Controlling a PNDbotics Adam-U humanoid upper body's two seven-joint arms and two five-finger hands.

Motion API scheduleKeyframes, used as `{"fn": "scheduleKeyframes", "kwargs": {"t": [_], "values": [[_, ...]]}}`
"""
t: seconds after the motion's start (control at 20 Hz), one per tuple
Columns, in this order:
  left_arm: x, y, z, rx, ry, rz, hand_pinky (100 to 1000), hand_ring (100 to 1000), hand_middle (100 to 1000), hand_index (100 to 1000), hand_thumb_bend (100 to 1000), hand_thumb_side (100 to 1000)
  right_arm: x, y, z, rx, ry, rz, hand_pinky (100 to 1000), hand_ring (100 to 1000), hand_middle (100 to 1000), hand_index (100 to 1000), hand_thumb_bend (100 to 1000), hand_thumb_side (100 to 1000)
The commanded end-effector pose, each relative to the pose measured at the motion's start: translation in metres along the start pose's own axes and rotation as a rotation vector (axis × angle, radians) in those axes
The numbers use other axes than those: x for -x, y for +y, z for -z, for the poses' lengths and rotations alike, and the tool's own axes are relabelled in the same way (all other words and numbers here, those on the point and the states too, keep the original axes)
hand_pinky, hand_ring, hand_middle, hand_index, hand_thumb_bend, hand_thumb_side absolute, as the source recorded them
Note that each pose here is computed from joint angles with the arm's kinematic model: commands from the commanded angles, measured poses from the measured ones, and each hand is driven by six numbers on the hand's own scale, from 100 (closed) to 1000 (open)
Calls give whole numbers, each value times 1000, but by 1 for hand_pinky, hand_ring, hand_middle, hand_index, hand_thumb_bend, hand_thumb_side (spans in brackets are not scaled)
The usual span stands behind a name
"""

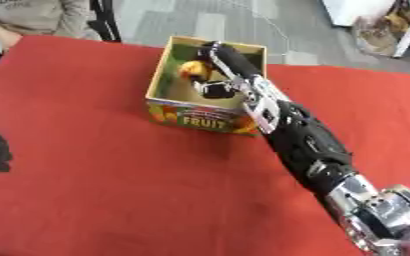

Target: Pick up objects on the table and place them in the box.

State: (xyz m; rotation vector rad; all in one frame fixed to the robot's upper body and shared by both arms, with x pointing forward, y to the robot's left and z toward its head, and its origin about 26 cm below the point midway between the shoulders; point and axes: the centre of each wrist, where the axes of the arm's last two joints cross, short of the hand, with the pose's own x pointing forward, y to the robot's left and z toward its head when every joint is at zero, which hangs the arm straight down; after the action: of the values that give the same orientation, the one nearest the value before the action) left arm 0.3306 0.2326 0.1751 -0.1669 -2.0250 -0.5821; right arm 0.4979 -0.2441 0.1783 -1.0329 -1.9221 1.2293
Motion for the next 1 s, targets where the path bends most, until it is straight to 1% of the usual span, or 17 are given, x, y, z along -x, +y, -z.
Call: {"fn": "scheduleKeyframes", "kwargs": {"t": [0.05,0.1,0.15,0.2,0.25,0.4,0.6,0.75,0.85,1.0], "values": [[-9,2,3,12,-29,20,466,511,512,576,455,366,6,-20,6,3,-31,-162,805,789,781,798,451,328],[-9,2,3,13,-29,20,466,511,512,576,455,366,6,-20,6,-12,-38,-198,817,797,792,806,461,339],[-9,2,3,13,-29,21,466,511,512,576,456,366,6,-21,6,-21,-45,-231,891,856,868,864,538,428],[-9,2,3,12,-28,21,466,511,512,576,457,365,6,-22,7,-21,-51,-256,904,870,885,877,548,447],[-9,2,3,12,-27,22,466,511,512,575,457,365,6,-24,7,-14,-52,-270,923,893,911,901,570,489],[-9,3,2,10,-24,22,466,511,512,575,458,365,4,-28,9,24,-58,-283,927,909,927,909,591,522],[-7,3,1,6,-13,23,466,511,512,575,460,365,-5,-40,14,88,-105,-270,875,864,863,895,590,523],[-5,5,-2,-2,-3,24,466,511,512,575,461,365,-13,-49,17,128,-142,-244,806,820,823,874,568,492],[-4,5,-3,-10,5,24,466,511,511,575,461,366,-17,-55,18,161,-157,-212,764,803,803,863,551,457],[-1,8,-7,-25,21,27,466,510,511,574,463,365,-23,-61,16,214,-163,-112,704,774,768,844,531,415]]}}
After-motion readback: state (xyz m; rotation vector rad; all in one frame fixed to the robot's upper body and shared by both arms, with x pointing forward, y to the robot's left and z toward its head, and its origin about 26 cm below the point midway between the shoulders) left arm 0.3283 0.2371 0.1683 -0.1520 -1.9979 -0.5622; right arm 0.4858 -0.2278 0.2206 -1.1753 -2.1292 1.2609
